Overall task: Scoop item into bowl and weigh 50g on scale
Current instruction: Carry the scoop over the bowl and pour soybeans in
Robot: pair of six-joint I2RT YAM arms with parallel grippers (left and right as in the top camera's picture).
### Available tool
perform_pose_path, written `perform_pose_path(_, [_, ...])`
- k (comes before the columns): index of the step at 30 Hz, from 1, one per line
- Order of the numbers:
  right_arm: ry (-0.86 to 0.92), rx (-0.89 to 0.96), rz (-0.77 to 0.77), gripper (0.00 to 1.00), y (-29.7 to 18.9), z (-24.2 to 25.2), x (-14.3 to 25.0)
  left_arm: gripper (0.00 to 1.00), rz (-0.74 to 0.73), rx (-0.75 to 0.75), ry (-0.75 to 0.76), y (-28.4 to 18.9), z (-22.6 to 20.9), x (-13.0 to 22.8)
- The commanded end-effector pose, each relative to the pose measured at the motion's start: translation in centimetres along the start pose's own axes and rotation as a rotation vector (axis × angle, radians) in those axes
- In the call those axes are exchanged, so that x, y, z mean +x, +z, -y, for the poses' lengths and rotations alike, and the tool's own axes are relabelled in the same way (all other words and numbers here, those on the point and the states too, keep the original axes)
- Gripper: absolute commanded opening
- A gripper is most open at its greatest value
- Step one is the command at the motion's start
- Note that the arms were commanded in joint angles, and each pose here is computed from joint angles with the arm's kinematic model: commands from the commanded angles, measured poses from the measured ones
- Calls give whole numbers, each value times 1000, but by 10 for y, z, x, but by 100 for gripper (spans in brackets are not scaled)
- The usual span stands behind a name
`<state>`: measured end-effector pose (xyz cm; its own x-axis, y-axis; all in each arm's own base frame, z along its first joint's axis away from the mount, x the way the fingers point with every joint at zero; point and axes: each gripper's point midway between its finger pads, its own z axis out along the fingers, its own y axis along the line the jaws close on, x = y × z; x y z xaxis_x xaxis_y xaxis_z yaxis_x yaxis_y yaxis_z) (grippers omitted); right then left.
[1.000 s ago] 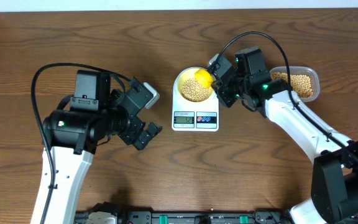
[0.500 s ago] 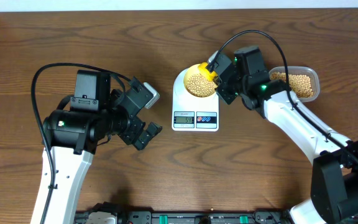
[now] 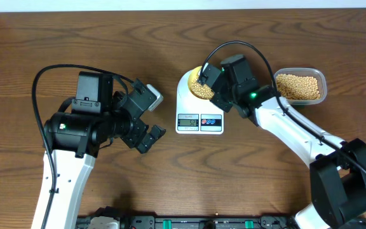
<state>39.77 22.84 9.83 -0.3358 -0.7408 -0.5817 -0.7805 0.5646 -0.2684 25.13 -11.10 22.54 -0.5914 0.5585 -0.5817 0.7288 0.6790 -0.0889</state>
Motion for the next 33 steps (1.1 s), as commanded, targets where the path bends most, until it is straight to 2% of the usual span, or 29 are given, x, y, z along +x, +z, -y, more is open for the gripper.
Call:
perform_pose_path(1, [-17,12,1,1,0,2,-4,100,-6,-5,2,0,-1,2])
perform_pose_path(8, [49,4,11,1,-1,1,-6,100,-6,-5,2,0,-1,2])
perform_pose_path(12, [60,-73,38,1,-1,-13,-11,100,-6,-5,2,0,-1,2])
perform_pose_path(23, [274,-196,84,1,-9,-17,-20,100,-6,-5,2,0,-1,2])
perform_pose_path(33, [486,-487,226,1,-37,-15,-37,100,-6,-5,2,0,-1,2])
